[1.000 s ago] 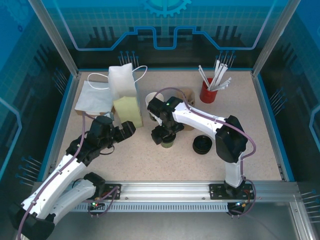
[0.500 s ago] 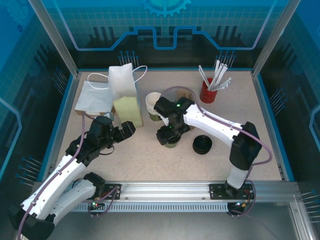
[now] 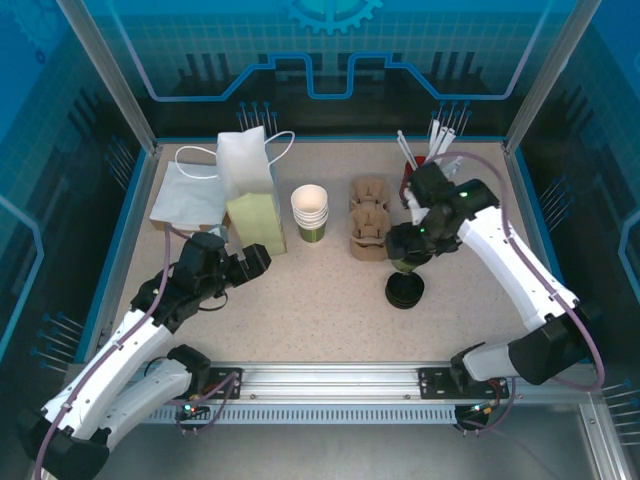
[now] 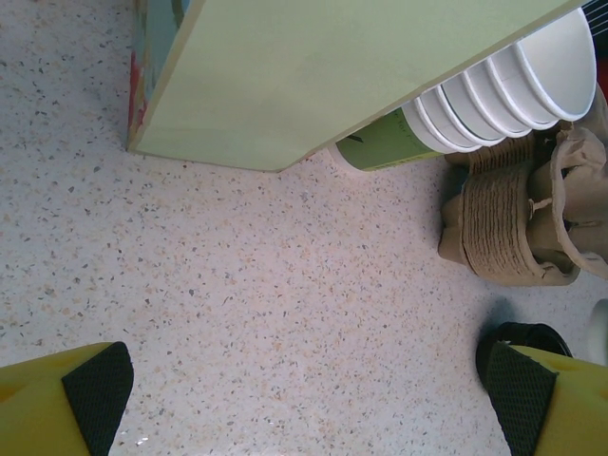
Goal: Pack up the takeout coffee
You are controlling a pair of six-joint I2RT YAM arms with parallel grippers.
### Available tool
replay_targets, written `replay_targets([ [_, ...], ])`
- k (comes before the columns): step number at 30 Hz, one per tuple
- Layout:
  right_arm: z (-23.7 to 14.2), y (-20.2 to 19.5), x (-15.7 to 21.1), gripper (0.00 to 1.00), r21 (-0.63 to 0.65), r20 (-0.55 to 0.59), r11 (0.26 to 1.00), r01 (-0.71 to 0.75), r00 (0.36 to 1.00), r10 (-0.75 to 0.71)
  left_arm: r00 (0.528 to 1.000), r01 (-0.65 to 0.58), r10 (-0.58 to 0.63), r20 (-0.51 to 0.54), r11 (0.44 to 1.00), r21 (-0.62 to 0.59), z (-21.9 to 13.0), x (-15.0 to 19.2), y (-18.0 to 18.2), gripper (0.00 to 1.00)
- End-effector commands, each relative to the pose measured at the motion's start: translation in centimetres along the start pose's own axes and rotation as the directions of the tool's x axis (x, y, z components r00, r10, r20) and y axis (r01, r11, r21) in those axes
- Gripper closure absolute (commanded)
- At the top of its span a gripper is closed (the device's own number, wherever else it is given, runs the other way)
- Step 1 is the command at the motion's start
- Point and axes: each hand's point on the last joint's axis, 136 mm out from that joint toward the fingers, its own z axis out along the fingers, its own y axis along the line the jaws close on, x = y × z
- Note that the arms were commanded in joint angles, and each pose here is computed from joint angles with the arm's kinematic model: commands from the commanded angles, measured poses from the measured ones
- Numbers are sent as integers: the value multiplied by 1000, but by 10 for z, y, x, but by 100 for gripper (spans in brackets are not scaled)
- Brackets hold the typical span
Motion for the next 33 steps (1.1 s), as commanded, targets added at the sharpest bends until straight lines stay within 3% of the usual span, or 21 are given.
replay_targets([
  [1,-7,-26,1,12,15,-17,1000,-17,1000,17,1000,-7,7,25,1000,0,-9,-9,-3,1],
  [17,38,-117,-71,12,61,-9,979,-195,981,196,1000,-5,5,23,1000,4,-10,-10,-5,1],
  [33,96,-147,-97,12,39,-100,966,-255,961,257,1000,-12,12,0,1000,9,-4,-9,-9,1],
])
